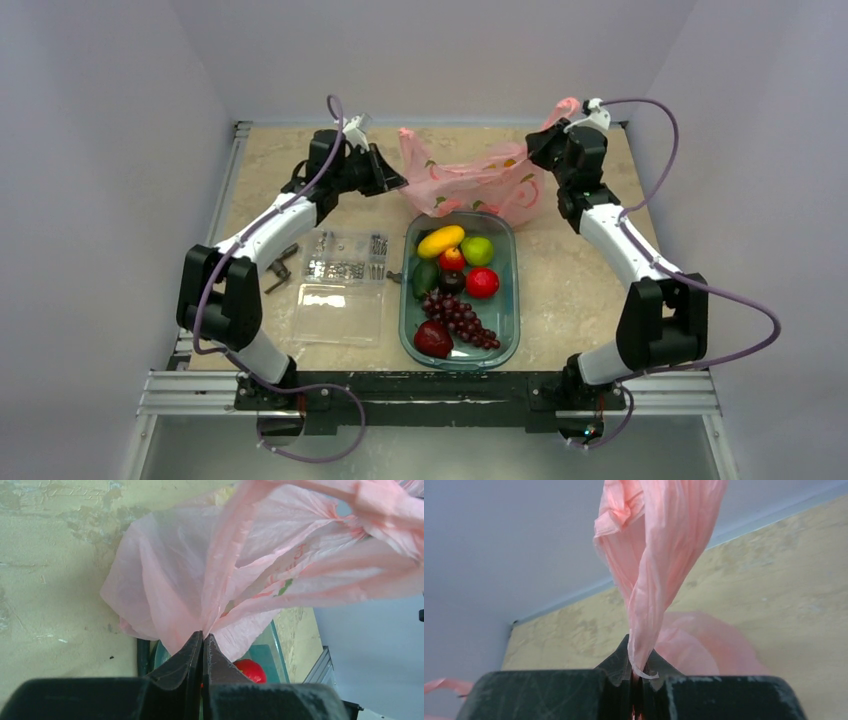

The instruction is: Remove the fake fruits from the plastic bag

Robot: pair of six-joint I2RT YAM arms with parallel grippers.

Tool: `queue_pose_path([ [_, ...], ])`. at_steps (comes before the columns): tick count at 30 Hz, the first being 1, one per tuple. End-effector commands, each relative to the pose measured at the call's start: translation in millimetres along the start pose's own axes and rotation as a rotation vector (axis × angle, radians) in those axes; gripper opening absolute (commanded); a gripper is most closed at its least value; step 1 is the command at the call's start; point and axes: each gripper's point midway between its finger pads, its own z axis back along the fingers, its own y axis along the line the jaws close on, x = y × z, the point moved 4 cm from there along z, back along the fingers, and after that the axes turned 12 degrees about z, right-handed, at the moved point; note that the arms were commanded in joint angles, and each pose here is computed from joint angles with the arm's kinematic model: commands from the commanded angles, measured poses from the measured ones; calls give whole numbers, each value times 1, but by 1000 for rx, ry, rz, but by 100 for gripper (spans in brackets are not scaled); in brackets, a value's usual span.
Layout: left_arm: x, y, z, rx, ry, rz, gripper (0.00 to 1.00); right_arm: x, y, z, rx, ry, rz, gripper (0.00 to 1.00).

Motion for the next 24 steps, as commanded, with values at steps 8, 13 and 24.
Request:
queue_pose_path([
  [8, 22, -38, 29, -85, -55, -142, 40, 10, 49, 10, 272, -35, -9, 0],
  [13, 25, -64, 59, -82, -209, -278, 67, 10, 51, 15, 288, -15, 21, 0],
  [24, 31, -106, 58, 103, -430, -206, 85, 18, 43, 34, 222, 5, 137, 32],
])
